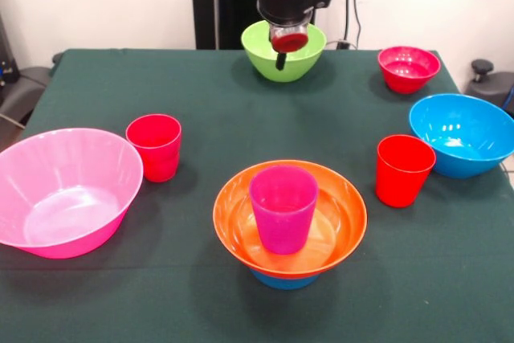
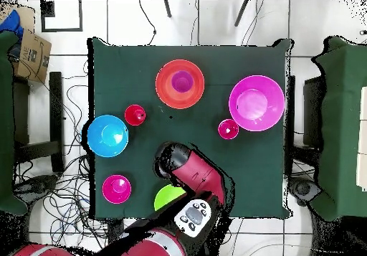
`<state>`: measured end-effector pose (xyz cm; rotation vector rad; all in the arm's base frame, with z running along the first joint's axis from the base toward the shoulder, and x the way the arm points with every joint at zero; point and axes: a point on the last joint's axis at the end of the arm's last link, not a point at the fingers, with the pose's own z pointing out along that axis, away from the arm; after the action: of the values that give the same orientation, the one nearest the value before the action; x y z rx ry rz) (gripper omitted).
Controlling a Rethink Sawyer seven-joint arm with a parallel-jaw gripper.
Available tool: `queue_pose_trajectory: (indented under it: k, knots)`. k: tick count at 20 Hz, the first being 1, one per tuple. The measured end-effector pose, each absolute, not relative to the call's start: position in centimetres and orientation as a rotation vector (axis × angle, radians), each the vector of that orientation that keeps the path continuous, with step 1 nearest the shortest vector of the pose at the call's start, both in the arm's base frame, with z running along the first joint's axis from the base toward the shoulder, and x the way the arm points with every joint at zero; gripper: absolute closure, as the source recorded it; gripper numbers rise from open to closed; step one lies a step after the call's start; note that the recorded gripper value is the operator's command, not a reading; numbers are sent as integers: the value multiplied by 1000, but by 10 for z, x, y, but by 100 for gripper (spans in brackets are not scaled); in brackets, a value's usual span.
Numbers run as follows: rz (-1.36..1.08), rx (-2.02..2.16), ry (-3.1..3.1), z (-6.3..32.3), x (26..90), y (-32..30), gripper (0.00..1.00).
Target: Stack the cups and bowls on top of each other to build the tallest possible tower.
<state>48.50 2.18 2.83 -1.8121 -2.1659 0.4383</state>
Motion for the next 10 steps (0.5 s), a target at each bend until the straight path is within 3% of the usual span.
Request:
queue_pose_trajectory:
  k: [10]
  knots:
    - [444,-1944,-2082,29,488,28,0]
